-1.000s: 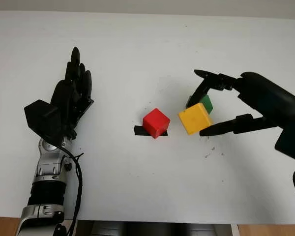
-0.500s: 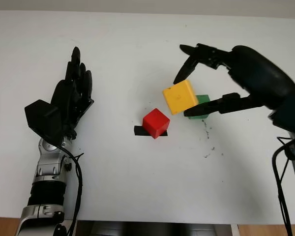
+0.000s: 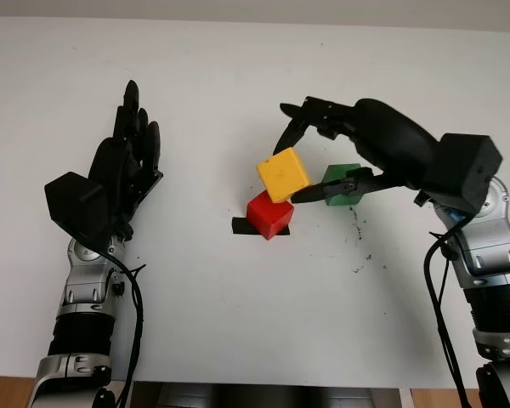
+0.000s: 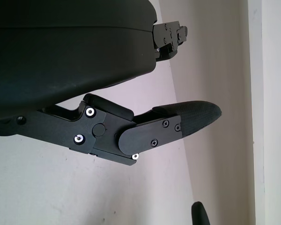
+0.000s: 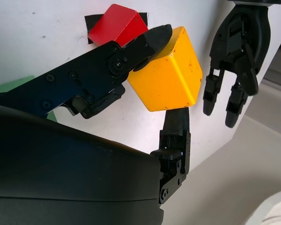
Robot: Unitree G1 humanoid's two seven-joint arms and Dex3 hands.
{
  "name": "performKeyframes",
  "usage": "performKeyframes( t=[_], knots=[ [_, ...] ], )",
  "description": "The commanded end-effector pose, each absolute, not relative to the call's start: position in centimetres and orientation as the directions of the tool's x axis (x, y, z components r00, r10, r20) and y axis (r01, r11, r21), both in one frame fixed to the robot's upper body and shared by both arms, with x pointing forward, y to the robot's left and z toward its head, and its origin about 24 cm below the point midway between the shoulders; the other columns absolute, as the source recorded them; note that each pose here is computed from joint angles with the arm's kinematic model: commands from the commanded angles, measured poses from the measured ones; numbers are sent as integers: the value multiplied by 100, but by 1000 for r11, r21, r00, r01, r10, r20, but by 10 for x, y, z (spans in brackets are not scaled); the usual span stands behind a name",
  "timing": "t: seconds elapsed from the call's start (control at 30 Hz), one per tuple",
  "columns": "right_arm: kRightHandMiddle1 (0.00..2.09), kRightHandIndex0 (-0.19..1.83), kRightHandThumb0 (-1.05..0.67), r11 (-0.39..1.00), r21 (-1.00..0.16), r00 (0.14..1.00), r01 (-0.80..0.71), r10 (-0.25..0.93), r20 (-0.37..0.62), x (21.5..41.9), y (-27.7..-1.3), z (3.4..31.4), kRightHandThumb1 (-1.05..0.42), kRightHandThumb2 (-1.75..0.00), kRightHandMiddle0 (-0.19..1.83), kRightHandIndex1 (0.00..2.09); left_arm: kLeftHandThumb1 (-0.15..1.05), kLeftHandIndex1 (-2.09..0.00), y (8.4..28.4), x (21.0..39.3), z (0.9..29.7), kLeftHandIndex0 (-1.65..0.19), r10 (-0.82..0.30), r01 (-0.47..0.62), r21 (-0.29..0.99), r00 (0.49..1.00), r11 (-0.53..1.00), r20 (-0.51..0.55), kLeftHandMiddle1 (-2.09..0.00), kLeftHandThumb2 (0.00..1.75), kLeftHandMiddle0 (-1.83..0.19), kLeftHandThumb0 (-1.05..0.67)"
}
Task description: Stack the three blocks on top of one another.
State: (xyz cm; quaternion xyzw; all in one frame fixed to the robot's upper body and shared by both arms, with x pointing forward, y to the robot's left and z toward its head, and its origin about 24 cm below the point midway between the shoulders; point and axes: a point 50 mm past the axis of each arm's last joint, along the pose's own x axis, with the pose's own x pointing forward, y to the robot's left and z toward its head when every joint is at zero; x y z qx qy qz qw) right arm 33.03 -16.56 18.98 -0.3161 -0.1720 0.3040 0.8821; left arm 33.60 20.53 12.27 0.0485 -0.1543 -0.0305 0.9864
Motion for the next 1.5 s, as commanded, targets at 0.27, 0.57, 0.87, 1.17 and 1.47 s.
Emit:
performKeyframes(
  t=[0.27,0.57,0.87,1.17,1.47],
  knots=[
    [151,16,-49,589,-667,716,-457,689,117,334,-152,181,-91,-5,47,4,105,-6,208,335,123,14,-73,39,118,951,992,302,-5,66,13,-75],
    [148,17,-49,557,-683,693,-474,714,101,336,-146,176,-92,-5,48,5,105,-6,210,334,123,12,-60,24,121,949,992,309,-6,65,11,-73],
    [145,18,-46,559,-669,689,-490,719,95,334,-143,175,-91,-5,49,6,105,-6,211,334,122,11,-55,20,118,950,993,306,-6,65,10,-73],
    [149,16,-44,561,-680,707,-472,701,88,333,-147,178,-91,-5,47,5,105,-5,211,333,122,12,-59,23,120,951,993,304,-5,65,11,-73],
    [155,12,-42,594,-674,738,-440,666,106,332,-153,184,-92,-5,41,3,105,-6,211,332,122,11,-58,22,122,952,992,301,-6,65,11,-73]
  ],
)
